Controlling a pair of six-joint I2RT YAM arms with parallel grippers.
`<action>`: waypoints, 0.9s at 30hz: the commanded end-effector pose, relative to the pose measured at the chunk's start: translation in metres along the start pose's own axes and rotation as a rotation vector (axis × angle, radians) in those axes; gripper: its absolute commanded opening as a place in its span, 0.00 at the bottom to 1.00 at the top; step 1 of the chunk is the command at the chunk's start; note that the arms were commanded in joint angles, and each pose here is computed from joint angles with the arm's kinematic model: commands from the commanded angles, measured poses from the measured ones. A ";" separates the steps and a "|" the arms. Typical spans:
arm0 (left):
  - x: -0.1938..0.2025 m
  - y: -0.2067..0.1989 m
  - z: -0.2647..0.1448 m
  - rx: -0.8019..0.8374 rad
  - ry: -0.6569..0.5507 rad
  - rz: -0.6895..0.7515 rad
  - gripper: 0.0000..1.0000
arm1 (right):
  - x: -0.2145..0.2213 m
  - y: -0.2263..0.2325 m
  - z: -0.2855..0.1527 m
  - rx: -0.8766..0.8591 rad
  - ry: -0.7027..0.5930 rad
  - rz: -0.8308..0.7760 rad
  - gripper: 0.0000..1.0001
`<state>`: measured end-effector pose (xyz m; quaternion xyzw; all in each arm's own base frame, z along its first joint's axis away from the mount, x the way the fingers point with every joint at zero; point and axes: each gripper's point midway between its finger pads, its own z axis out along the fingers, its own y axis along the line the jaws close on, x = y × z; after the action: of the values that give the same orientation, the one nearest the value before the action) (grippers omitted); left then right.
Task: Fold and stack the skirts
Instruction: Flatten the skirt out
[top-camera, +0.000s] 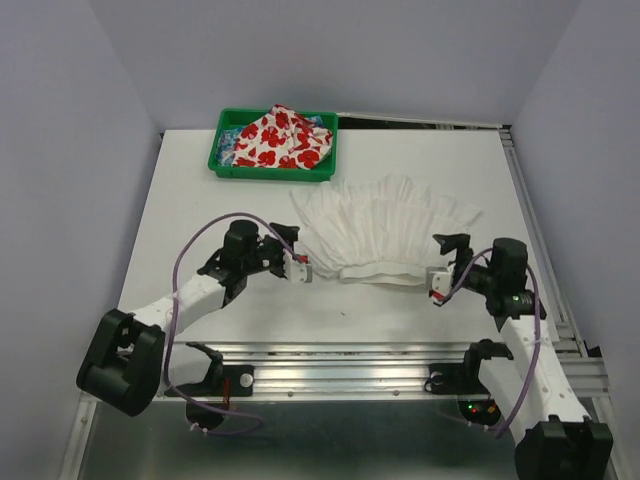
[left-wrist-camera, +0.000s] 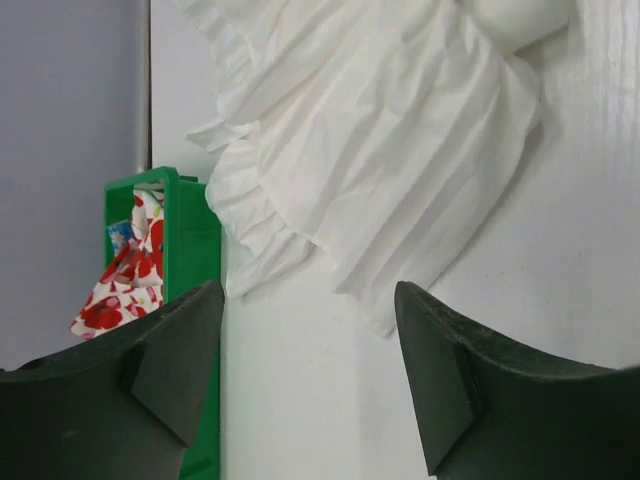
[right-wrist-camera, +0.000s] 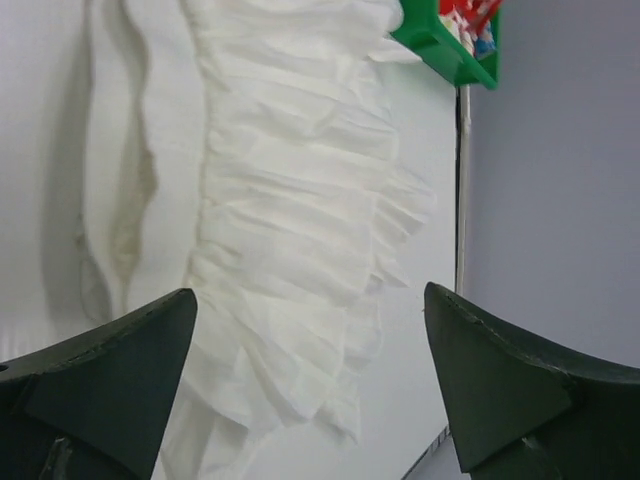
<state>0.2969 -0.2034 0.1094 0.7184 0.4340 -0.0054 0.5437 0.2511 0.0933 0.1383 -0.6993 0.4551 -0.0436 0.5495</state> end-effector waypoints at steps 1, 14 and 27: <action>-0.035 0.053 -0.014 -0.053 -0.050 -0.337 0.78 | 0.016 -0.060 -0.020 0.138 0.145 0.292 1.00; -0.020 0.076 0.059 -0.005 0.221 -1.175 0.60 | 0.136 -0.095 0.055 0.030 0.584 1.284 0.91; 0.055 0.053 0.129 0.090 0.449 -0.899 0.54 | 0.180 0.037 0.026 -0.081 1.044 1.375 0.80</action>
<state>0.4116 -0.2781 0.0709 0.4228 0.8223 -0.1573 0.3468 0.3588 0.0059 0.0324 -0.1994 0.9621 0.0430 0.1812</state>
